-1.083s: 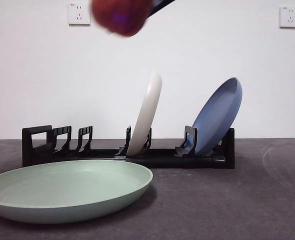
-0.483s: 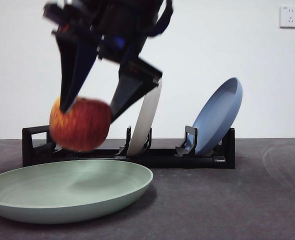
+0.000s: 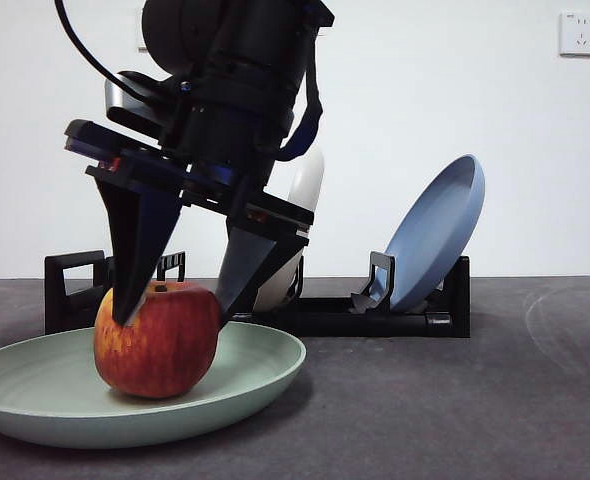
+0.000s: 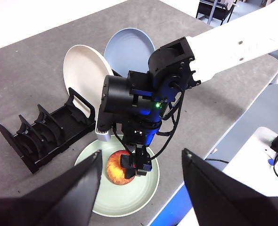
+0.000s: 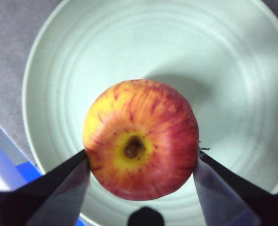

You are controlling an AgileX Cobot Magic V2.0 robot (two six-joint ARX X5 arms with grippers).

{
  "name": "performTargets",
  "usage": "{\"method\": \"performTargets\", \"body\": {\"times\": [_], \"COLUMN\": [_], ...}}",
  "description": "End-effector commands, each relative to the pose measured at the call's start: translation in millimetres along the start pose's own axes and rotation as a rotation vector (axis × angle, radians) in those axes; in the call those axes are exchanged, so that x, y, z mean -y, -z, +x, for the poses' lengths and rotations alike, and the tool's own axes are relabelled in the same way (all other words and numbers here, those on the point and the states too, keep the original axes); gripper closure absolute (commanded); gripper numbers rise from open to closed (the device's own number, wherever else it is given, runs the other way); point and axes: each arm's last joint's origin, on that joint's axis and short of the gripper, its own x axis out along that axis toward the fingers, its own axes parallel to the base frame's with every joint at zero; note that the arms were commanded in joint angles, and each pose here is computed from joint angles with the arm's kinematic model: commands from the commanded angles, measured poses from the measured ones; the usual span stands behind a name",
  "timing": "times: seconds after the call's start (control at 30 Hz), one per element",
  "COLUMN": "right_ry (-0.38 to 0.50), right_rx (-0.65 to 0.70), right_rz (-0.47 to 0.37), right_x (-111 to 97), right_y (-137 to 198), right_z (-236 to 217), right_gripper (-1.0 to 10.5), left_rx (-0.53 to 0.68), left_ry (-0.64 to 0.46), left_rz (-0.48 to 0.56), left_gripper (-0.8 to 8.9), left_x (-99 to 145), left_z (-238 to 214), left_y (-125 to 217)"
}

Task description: Take the green plate from the plate rack,put the plate on the table,take the apple from the table,put the apple in the plate

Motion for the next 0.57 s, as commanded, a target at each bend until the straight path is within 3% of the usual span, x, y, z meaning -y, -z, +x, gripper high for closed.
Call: {"method": "performTargets", "body": {"times": [0.03, 0.1, 0.17, 0.3, 0.4, 0.57], "right_ry": [-0.001, -0.001, 0.007, 0.007, 0.007, 0.008], "right_rx": [-0.009, -0.009, -0.009, -0.011, -0.010, -0.008], "right_rz": [0.000, 0.001, 0.012, 0.015, 0.017, 0.016], "right_x": [-1.4, -1.6, -1.5, -1.5, -1.5, -2.1], "right_y": [0.0, 0.0, 0.1, 0.3, 0.3, -1.3], "right_z": [3.5, 3.5, 3.5, 3.3, 3.0, 0.4], "right_gripper": [8.9, 6.9, 5.9, 5.8, 4.5, 4.4], "left_rx": [0.000, 0.000, 0.000, 0.000, 0.000, -0.001], "left_ry": [-0.001, -0.001, -0.001, -0.001, -0.001, -0.001], "left_rz": [0.014, 0.014, 0.014, 0.014, 0.014, 0.013], "left_gripper": [5.31, 5.31, 5.31, 5.31, 5.31, 5.31], "left_x": [-0.5, -0.5, -0.5, -0.5, -0.5, -0.4], "left_z": [-0.5, -0.5, -0.5, -0.5, -0.5, -0.4], "left_y": [1.3, 1.3, 1.3, 1.3, 1.3, 1.3]}}
